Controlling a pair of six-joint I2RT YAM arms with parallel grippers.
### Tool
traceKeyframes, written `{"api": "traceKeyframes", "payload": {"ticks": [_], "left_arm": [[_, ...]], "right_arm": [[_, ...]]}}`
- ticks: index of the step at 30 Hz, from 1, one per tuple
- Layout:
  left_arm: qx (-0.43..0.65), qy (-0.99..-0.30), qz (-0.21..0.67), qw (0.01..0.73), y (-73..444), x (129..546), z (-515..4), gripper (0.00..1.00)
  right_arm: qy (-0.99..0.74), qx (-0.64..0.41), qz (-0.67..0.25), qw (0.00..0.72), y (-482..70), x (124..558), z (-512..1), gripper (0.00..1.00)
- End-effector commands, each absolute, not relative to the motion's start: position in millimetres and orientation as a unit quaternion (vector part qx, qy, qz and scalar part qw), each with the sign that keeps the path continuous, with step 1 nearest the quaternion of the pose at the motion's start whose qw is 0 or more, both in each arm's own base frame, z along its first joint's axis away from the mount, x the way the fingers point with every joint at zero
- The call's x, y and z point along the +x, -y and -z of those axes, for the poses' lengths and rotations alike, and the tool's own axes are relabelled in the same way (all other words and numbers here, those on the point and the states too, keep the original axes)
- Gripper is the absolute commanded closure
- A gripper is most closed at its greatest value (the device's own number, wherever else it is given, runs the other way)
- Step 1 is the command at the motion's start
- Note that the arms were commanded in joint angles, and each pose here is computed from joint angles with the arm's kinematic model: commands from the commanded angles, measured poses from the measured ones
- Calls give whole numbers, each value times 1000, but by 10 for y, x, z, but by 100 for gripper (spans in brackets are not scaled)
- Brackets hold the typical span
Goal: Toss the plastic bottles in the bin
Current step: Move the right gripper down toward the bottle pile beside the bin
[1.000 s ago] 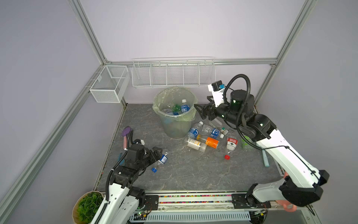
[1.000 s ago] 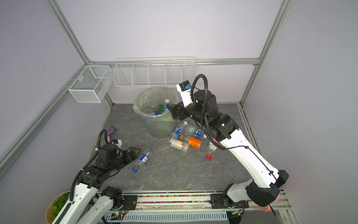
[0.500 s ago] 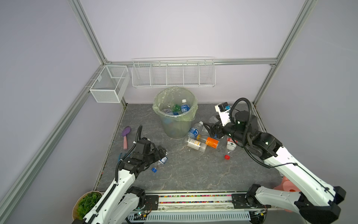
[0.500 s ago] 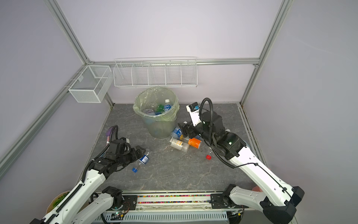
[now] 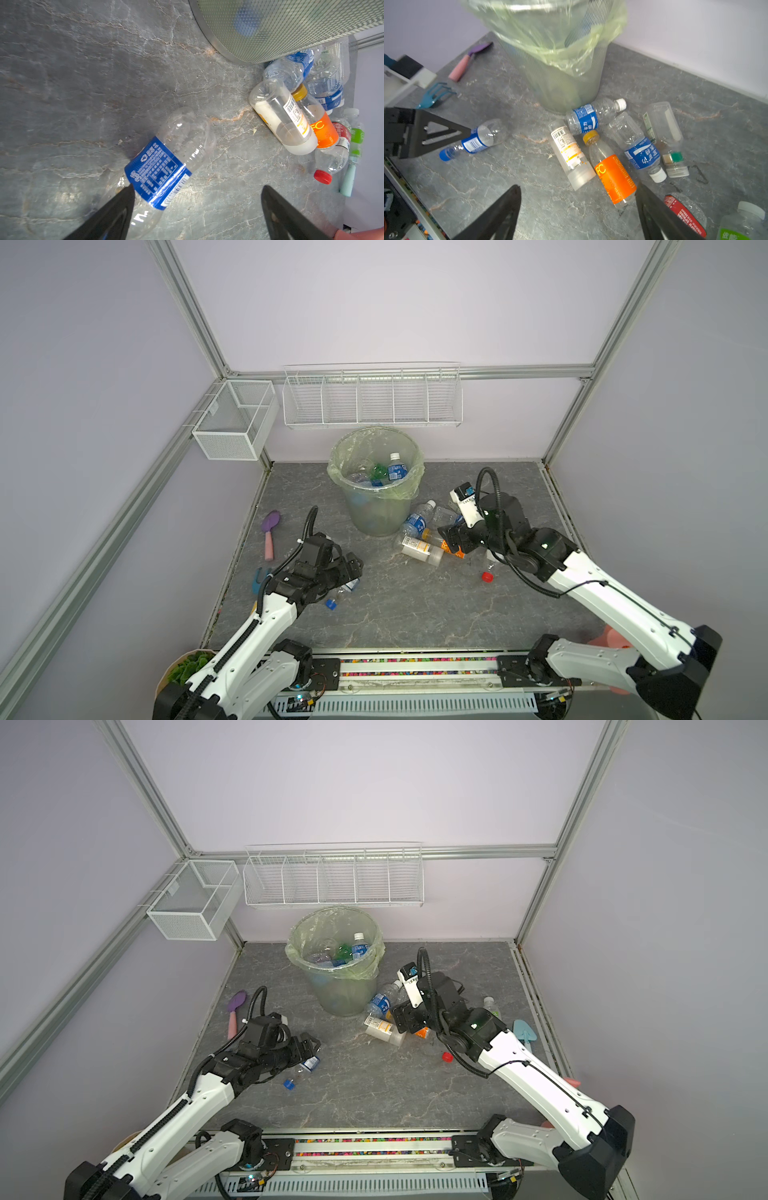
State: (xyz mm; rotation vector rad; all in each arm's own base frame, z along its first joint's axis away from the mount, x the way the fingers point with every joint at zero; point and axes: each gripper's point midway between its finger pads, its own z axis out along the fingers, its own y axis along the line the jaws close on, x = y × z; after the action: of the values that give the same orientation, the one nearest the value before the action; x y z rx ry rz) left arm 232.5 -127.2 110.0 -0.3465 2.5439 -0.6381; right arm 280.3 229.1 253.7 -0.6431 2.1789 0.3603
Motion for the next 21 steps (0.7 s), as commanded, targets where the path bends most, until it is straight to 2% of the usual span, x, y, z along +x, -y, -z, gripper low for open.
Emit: {"api": "traceKeyframes", "payload": {"ticks": [1,7,12,16,21], "left_arm": [[-124,-930,229,261,1265,2363,-1188,6],[-127,-922,234,280,1239,2351,-1356,6],[-129,-914,248,293,1229,2308,-1501,6],[-129,-907,261,306,1230,2277,-1618,6],[-123,-895,283,323,1254,2246,-1775,6]], "right_arm": [[-875,-280,-140,371,-2347,2806,-2273,10],[-889,-308,-147,304,-2516,2862,-1807,0],[-901,-322,-144,254,-2628,2917,-1418,6],[-909,-324,-130,227,-2703,3025,-1196,17],[-913,-325,-119,215,-2793,3168,-1034,21]]}}
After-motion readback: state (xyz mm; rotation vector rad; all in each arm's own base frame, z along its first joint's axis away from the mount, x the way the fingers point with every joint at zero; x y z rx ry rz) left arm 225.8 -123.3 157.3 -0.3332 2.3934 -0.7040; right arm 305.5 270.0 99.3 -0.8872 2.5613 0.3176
